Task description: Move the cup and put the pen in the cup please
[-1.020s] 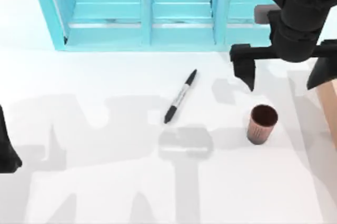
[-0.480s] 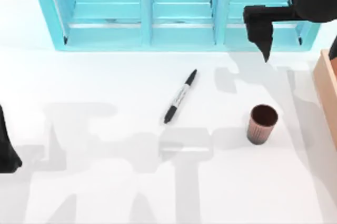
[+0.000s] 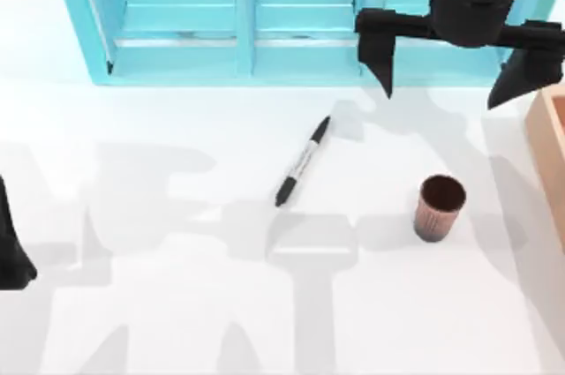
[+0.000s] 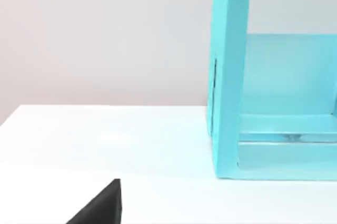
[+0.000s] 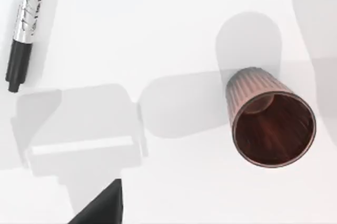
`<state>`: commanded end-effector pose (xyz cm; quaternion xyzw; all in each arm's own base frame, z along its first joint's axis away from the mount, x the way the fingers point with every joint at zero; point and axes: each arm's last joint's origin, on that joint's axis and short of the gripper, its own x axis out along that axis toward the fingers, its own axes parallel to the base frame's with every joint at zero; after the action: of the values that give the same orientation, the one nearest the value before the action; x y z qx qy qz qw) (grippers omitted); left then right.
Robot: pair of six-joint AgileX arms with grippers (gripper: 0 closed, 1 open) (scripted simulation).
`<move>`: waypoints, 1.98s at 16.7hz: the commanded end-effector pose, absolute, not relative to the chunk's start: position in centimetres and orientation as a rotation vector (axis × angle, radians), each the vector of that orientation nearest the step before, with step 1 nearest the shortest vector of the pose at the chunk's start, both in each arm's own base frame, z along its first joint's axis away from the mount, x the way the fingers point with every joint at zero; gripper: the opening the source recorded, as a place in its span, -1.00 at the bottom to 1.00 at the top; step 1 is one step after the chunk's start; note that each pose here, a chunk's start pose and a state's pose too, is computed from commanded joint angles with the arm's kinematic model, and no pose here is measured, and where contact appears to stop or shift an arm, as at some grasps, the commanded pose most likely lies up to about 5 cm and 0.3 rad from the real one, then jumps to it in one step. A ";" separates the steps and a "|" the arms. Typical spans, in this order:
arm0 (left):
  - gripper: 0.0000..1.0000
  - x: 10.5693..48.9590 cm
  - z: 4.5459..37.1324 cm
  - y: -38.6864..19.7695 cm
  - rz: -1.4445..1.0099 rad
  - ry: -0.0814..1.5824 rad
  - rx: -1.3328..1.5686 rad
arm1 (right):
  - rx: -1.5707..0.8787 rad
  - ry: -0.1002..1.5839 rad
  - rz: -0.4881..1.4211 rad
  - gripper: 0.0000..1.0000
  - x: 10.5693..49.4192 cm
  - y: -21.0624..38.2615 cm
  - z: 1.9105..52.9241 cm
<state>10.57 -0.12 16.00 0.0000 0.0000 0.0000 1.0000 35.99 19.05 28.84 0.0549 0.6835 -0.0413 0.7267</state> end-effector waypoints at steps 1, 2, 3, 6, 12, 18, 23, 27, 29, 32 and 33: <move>1.00 10.6 16.0 -0.1 0.000 0.000 0.000 | 0.173 1.505 -0.109 1.00 36.7 20.1 27.5; 1.00 10.6 16.0 -0.1 0.000 0.000 0.000 | 0.229 1.504 -0.128 1.00 37.5 21.3 26.1; 1.00 10.6 16.0 -0.1 0.000 0.000 0.000 | 0.287 1.503 -0.148 1.00 38.1 22.4 24.7; 1.00 10.6 16.0 -0.1 0.000 0.000 0.000 | 0.439 1.496 -0.188 1.00 39.6 25.5 20.6; 1.00 10.6 16.0 -0.1 0.000 0.000 0.000 | 0.517 1.496 -0.200 1.00 40.2 27.2 18.2; 1.00 10.6 16.0 -0.1 0.000 0.000 0.000 | 0.517 1.496 -0.199 1.00 40.7 27.9 14.8; 1.00 10.6 16.0 -0.1 0.000 0.000 0.000 | 0.517 1.495 -0.199 1.00 41.0 29.0 9.0; 1.00 10.6 16.0 -0.1 0.000 0.000 0.000 | 0.517 1.496 -0.200 1.00 41.0 29.1 8.4; 1.00 10.6 16.0 -0.1 0.000 0.000 0.000 | 0.517 1.496 -0.200 0.85 41.0 29.1 8.4; 1.00 10.6 16.0 -0.1 0.000 0.000 0.000 | 0.517 1.496 -0.200 0.40 41.0 29.1 8.4; 1.00 10.6 16.0 -0.1 0.000 0.000 0.000 | 0.517 1.496 -0.200 0.25 41.0 29.1 8.4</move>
<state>10.57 -0.12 16.00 0.0000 0.0000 0.0000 1.0000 41.02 29.09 8.39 0.2318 0.6712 -0.0895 0.6984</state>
